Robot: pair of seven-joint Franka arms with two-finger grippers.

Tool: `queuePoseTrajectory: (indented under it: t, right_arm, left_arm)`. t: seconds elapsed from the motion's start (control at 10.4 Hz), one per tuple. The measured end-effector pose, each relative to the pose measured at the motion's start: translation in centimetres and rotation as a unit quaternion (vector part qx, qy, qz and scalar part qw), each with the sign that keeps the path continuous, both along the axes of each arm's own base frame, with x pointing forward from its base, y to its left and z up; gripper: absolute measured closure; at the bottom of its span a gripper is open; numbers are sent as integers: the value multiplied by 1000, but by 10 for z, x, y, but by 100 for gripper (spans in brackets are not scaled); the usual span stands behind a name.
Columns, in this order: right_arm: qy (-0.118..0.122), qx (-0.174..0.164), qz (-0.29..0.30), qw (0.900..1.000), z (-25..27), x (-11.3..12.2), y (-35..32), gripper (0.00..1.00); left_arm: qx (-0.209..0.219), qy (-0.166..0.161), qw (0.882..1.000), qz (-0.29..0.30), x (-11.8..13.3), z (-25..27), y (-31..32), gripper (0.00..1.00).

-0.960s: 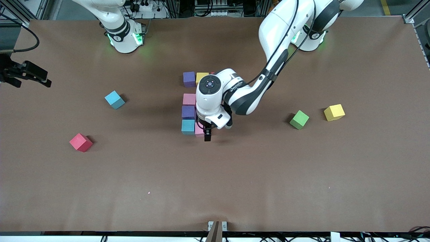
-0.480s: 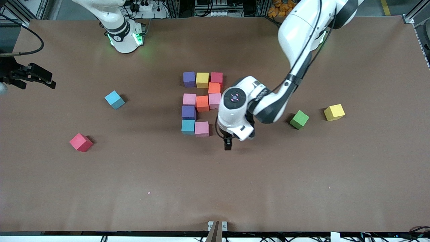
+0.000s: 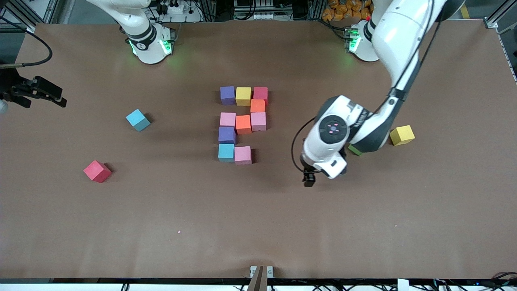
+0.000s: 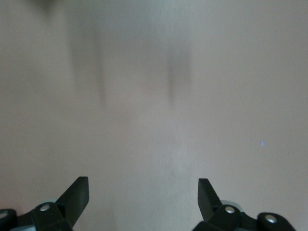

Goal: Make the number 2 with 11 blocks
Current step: 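Move the left gripper back to the green cube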

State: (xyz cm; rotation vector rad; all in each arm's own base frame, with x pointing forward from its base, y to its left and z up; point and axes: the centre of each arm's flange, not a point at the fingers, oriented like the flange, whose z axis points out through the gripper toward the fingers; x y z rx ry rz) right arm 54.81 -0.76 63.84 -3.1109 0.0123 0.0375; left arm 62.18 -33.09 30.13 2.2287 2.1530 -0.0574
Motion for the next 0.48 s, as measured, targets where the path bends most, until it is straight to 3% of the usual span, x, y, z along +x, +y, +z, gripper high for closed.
queuePoseTrajectory:
  t: [0.48]
  right_arm:
    - [-1,0,1,1000,0,1,1,0]
  left_arm:
    - [16,34,996,-85,-10,-21,88,0]
